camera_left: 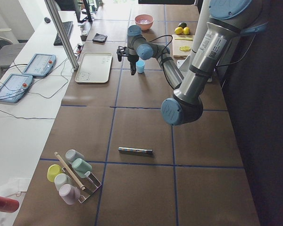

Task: Mash ice and strawberries in cup
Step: 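Carry the strawberry with the left gripper over the light-blue cup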

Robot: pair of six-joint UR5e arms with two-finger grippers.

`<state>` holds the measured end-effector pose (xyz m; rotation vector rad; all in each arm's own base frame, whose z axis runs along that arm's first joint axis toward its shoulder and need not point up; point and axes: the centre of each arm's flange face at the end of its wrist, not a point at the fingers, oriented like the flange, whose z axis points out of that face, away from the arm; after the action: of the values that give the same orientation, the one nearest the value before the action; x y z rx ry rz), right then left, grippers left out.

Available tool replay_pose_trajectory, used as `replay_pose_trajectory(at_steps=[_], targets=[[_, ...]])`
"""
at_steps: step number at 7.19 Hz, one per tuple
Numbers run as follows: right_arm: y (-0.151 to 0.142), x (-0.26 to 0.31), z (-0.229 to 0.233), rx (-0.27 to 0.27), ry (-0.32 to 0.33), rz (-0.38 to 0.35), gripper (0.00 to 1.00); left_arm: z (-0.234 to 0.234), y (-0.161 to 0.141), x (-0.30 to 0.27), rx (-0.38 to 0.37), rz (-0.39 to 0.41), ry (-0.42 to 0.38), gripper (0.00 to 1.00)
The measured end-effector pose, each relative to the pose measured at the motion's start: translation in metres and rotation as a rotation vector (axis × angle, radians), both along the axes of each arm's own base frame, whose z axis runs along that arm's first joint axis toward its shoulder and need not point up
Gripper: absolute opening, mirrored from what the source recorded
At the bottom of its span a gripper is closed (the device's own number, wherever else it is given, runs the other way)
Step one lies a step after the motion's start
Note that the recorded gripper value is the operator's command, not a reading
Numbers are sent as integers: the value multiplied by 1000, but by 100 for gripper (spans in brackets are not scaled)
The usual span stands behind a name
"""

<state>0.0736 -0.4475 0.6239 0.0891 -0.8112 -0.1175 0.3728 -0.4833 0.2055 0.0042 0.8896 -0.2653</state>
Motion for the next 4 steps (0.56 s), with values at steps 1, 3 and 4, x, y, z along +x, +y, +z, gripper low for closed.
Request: replay_pose_trajectory(at_steps=[1,3,4], targets=[[7,6,19,7,-11,15,99,-27,-3,22,-23,-11,26,0],[12,11,34,3,-40,36,99,-65,5,82,-59,-7,95,0],[13,13,35,1,-44,43,99,-74,11,113,-69,6,123,0]])
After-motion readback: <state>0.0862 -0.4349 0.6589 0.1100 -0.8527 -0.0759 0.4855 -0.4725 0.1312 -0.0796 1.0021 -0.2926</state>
